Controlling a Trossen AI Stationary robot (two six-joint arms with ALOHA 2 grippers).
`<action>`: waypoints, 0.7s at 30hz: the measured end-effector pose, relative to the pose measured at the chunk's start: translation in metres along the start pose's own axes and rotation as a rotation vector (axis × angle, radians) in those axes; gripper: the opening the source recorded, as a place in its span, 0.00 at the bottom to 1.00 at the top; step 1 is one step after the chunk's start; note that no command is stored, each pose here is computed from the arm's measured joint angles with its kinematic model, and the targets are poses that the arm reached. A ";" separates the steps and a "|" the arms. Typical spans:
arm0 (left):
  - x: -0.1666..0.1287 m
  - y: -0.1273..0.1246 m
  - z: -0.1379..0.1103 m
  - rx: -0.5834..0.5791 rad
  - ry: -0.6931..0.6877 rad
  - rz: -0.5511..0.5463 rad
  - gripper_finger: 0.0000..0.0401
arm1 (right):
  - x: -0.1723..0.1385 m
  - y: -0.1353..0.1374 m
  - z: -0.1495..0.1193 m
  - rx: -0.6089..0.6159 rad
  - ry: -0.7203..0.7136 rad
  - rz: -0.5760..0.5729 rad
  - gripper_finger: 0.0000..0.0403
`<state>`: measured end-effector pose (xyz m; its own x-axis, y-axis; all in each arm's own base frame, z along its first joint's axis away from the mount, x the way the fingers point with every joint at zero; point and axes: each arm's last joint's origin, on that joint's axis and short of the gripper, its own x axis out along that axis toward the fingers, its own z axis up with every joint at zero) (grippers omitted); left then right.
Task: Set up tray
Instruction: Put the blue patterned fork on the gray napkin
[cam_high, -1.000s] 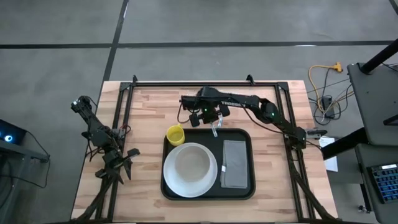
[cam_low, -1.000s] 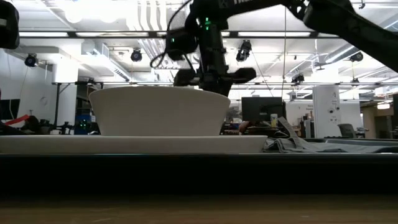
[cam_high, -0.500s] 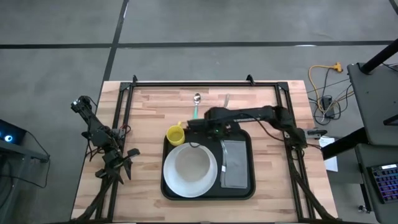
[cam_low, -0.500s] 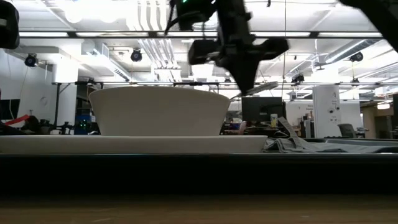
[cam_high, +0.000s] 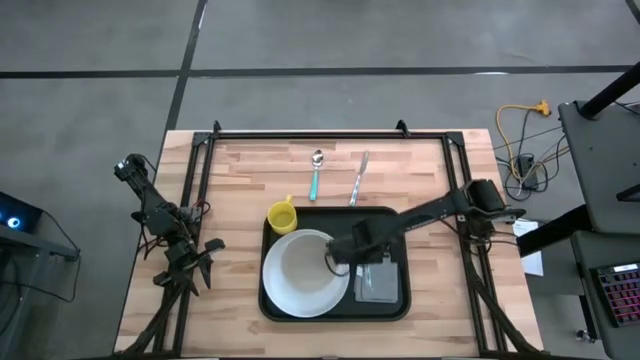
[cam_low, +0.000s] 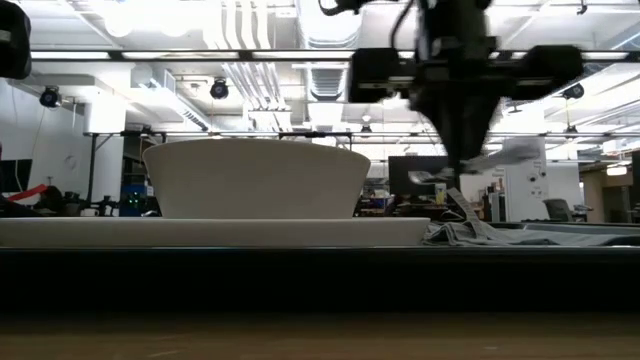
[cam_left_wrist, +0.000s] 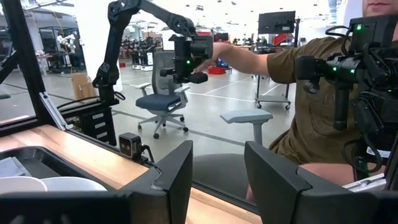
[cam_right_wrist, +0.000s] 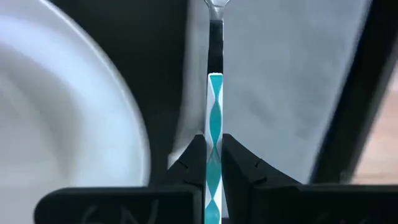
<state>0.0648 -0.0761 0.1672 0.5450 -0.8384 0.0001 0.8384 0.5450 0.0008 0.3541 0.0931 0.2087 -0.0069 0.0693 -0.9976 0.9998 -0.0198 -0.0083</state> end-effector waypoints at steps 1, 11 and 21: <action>0.000 0.000 0.000 0.000 0.000 0.000 0.33 | 0.002 -0.003 -0.005 0.013 0.001 -0.010 0.04; 0.000 0.000 0.000 0.000 0.000 0.000 0.33 | 0.017 -0.014 -0.024 0.065 -0.014 -0.024 0.04; 0.000 0.000 0.000 0.000 0.000 0.000 0.33 | 0.036 -0.021 -0.020 0.084 -0.025 -0.044 0.04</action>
<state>0.0648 -0.0761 0.1672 0.5451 -0.8384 0.0000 0.8384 0.5451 0.0006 0.3334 0.1158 0.1740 -0.0526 0.0471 -0.9975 0.9932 -0.1011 -0.0571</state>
